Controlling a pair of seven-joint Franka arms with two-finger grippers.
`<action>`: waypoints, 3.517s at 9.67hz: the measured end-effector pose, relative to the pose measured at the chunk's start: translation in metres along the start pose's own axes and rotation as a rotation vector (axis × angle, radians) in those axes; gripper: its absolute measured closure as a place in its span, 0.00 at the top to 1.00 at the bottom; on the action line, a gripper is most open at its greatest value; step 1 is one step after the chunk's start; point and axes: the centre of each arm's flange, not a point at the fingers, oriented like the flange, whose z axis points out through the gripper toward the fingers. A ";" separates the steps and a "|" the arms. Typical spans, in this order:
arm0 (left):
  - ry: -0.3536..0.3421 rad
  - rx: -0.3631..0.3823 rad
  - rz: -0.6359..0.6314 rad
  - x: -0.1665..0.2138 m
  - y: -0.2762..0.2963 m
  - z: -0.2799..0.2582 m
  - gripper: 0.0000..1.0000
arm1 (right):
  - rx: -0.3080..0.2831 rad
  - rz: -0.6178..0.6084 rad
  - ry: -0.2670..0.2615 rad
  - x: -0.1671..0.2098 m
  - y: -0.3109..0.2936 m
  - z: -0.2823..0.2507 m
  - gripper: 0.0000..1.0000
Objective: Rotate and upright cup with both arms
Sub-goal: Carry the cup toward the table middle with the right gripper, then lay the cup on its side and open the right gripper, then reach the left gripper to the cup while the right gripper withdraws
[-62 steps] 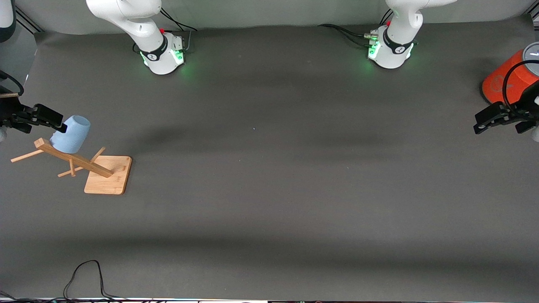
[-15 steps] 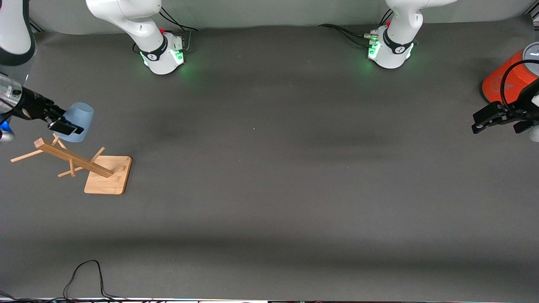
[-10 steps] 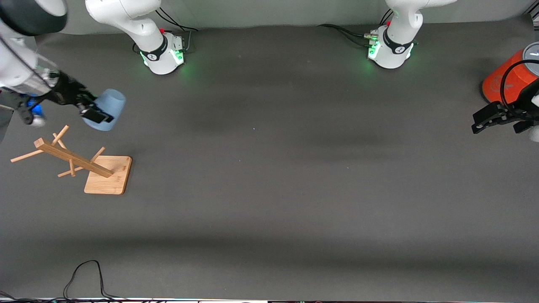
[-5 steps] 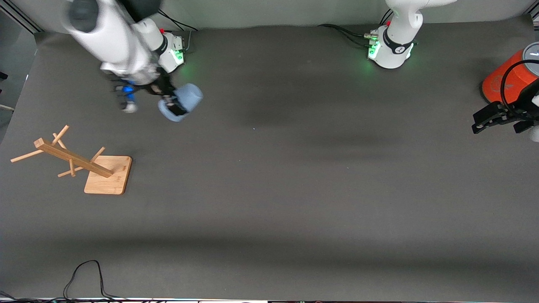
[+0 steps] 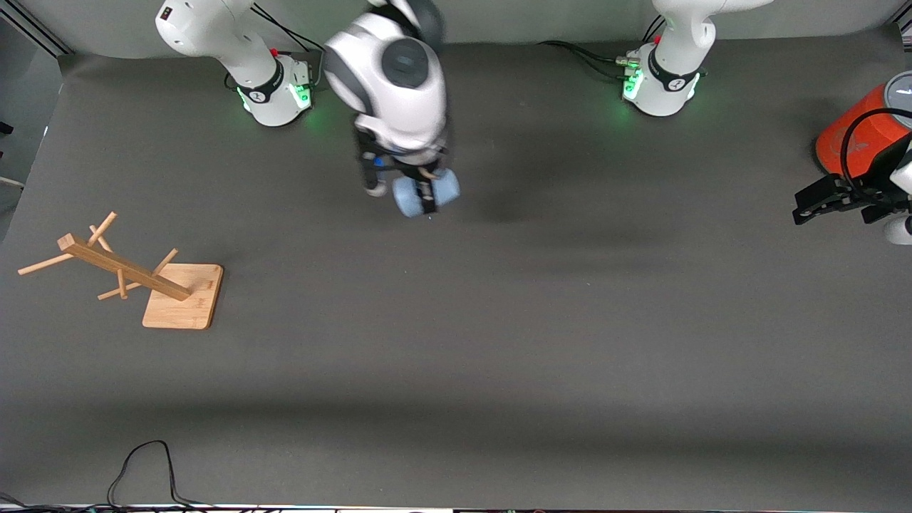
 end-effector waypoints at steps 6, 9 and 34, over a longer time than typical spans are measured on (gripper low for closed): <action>0.001 0.000 -0.004 0.000 -0.002 -0.001 1.00 | -0.007 0.180 0.114 -0.069 -0.018 0.129 0.81; 0.002 -0.001 -0.049 0.000 0.004 0.000 1.00 | -0.020 0.176 0.143 -0.085 -0.016 0.170 0.81; 0.092 0.217 -0.147 -0.089 0.454 0.169 1.00 | -0.013 -1.037 -0.194 0.513 -0.016 -0.187 1.00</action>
